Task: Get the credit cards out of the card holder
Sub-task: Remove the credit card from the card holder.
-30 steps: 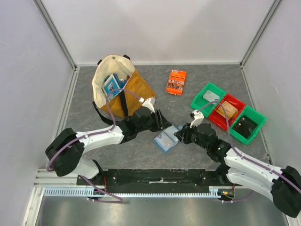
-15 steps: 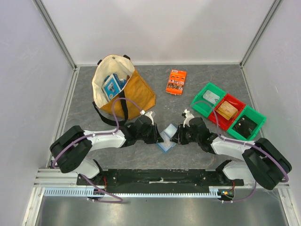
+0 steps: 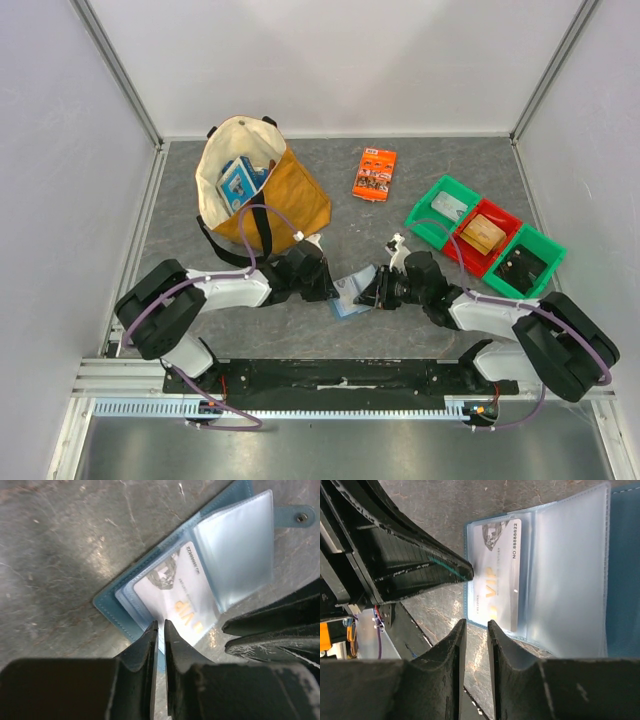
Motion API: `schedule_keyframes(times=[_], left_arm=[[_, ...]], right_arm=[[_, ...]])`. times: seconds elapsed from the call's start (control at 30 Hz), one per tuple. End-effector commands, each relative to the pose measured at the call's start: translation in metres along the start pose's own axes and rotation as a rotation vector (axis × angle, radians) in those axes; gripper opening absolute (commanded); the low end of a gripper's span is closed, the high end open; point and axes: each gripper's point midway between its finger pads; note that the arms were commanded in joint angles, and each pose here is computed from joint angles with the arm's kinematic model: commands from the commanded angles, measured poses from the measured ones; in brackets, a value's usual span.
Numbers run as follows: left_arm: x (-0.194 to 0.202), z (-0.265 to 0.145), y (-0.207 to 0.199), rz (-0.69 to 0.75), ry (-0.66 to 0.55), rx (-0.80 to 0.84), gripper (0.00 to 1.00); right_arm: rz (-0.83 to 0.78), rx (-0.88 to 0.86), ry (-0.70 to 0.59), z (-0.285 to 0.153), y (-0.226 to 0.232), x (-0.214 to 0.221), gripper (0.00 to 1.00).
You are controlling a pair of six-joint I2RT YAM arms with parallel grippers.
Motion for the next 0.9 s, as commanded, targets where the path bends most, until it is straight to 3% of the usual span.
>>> schedule_keyframes(times=[0.0, 0.2, 0.3, 0.47, 0.77, 0.87], left_arm=[[-0.021, -0.007, 0.023, 0.084, -0.075, -0.136, 0.17], [-0.036, -0.026, -0.012, 0.111, -0.126, -0.023, 0.23], [-0.031, -0.029, -0.031, 0.119, -0.085, 0.057, 0.25], [-0.026, -0.022, -0.03, 0.12, -0.053, 0.055, 0.25], [-0.002, -0.006, 0.007, 0.083, 0.019, -0.04, 0.17], [0.003, -0.002, 0.02, 0.081, 0.035, -0.079, 0.06]], right_arm=[[-0.07, 0.004, -0.06, -0.002, 0.008, -0.023, 0.3], [-0.164, 0.069, -0.092, -0.003, -0.002, -0.05, 0.3], [-0.174, 0.058, -0.084, 0.003, -0.005, -0.057, 0.29], [-0.175, 0.017, -0.025, 0.019, -0.009, -0.054, 0.24], [-0.128, -0.029, 0.059, 0.032, -0.023, -0.029, 0.23], [-0.1, -0.054, 0.073, 0.034, -0.025, -0.021, 0.23]])
Point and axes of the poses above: each gripper's point midway between its finger pads, its own z axis out along the fingers, its own y axis along the line the jaws close on, x = y × z, and after that the axes turned 7 degrees about -z, right-handed
